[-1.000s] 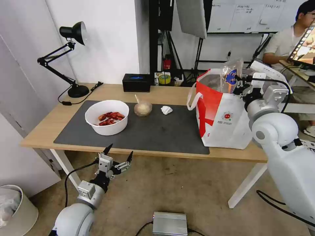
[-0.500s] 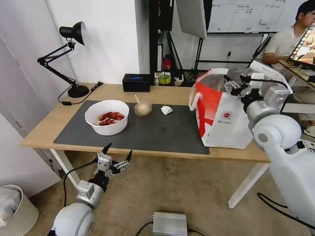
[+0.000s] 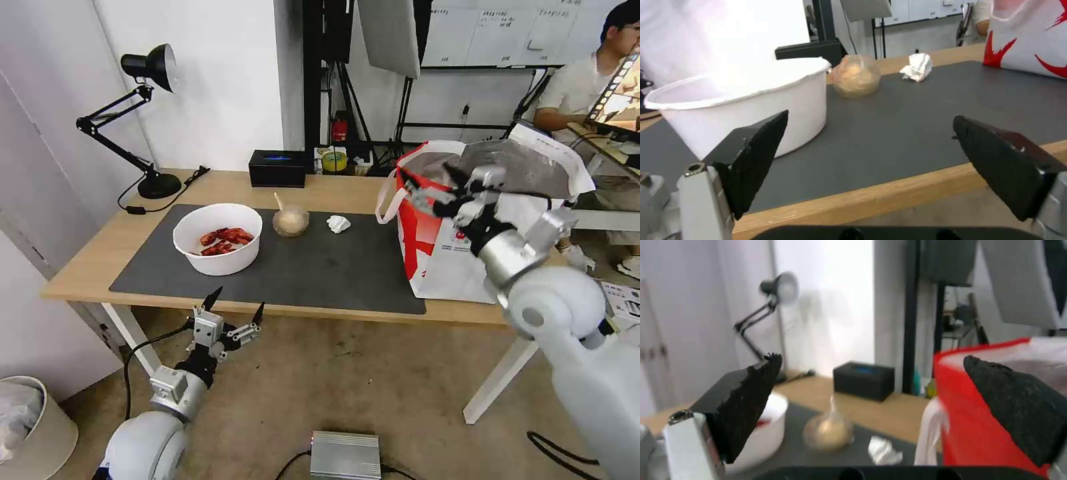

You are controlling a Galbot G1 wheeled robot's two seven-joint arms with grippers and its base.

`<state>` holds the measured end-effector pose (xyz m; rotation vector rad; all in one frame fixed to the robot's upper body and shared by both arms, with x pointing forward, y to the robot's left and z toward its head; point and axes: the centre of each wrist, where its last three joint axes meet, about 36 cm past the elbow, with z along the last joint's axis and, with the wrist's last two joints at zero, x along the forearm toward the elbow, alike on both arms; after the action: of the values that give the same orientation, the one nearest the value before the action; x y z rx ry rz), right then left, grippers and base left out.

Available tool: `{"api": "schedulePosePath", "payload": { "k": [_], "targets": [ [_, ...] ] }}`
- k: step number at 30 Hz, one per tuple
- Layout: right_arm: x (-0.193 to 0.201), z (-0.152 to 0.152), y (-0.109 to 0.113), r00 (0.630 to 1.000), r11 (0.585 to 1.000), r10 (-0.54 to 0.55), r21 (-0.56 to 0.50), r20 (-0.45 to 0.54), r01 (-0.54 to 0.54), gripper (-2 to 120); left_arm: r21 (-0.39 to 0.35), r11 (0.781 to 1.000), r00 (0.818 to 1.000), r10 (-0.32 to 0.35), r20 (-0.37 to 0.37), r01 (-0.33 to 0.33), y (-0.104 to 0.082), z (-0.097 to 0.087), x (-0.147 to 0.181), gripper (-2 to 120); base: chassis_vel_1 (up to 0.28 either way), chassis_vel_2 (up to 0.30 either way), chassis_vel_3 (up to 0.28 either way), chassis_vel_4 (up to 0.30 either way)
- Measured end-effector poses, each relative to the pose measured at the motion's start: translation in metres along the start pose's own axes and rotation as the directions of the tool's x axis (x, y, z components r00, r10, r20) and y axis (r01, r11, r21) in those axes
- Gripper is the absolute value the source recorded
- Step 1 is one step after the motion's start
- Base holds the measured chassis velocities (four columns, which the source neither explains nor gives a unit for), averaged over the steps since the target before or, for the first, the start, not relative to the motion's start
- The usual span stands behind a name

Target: Pick up the trash from the table and place it into the takeout bag.

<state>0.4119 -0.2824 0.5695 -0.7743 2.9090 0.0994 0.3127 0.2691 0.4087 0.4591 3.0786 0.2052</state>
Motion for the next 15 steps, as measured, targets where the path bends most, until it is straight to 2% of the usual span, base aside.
{"api": "schedulePosePath", "payload": {
  "k": [4,9,15],
  "targets": [
    [0.015,0.012,0.005,0.999,0.999,-0.019,0.029,-0.039,0.020,100,-0.001,1.000,1.000,-0.002,0.002,0.002,0.001,0.000,0.001,100,0.000,0.000,0.000,0.000],
    [0.038,0.046,0.015,0.994,0.999,-0.033,0.034,-0.101,0.036,100,-0.001,1.000,1.000,-0.009,0.010,0.009,0.003,-0.001,0.002,100,0.000,0.000,0.000,0.000],
    [0.056,0.082,0.021,0.995,1.000,-0.004,0.006,-0.098,0.005,100,-0.001,1.000,1.000,-0.013,0.010,0.013,0.005,0.002,0.005,100,0.000,0.000,0.000,0.000]
  ]
}}
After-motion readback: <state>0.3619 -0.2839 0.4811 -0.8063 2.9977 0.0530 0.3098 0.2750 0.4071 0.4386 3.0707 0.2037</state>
